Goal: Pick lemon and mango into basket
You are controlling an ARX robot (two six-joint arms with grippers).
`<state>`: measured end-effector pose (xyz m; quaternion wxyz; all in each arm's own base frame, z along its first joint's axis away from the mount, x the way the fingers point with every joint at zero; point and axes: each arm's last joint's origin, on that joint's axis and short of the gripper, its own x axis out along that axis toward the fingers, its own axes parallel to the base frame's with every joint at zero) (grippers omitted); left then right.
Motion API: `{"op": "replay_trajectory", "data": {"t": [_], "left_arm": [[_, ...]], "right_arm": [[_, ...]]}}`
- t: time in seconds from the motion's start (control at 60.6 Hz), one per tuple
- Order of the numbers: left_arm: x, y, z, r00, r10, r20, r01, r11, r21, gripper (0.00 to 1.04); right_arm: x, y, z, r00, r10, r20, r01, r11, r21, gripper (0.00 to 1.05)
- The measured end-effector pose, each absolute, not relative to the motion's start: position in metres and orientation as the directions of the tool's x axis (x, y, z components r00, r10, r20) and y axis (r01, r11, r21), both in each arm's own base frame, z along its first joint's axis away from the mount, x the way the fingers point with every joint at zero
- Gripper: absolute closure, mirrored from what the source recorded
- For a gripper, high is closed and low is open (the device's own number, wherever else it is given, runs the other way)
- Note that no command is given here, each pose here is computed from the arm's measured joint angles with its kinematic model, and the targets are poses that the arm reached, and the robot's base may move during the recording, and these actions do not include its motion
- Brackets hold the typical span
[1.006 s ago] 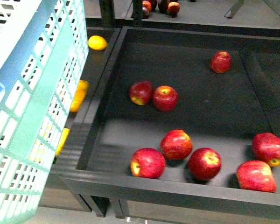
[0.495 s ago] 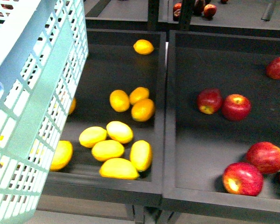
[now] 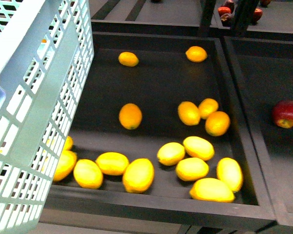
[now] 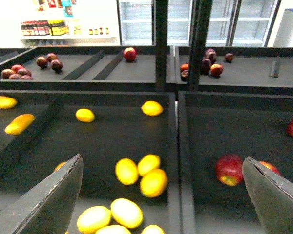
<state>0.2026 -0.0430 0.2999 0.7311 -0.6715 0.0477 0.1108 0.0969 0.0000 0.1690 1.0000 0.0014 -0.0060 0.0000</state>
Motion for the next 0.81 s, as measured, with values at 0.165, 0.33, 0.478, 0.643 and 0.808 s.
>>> {"op": "replay_trajectory", "data": {"t": [0.165,0.33,0.478,0.643,0.808], "left_arm": [[0.203,-0.043,0.3,0.971,0.094,-0.219,-0.226,0.073,-0.971,1.0],[0.203,-0.043,0.3,0.971,0.096,-0.219,-0.226,0.073,-0.971,1.0],[0.203,-0.043,0.3,0.971,0.095,-0.221,-0.228,0.073,-0.971,1.0],[0.203,-0.041,0.299,0.968,0.122,-0.22,-0.23,0.076,-0.97,1.0],[0.218,-0.051,0.306,0.909,0.058,-0.412,-0.404,0.365,-0.839,1.0]], "right_arm": [[0.097,0.0,0.169,1.0,0.0,0.013,0.0,1.0,0.002,0.09],[0.097,0.0,0.169,1.0,0.0,0.012,0.0,1.0,0.002,0.09],[0.097,0.0,0.169,1.0,0.0,0.012,0.0,1.0,0.003,0.09],[0.097,0.0,0.169,1.0,0.01,0.012,-0.01,1.0,0.003,0.09],[0.097,0.0,0.169,1.0,0.002,0.012,-0.002,1.0,0.003,0.09]]}}
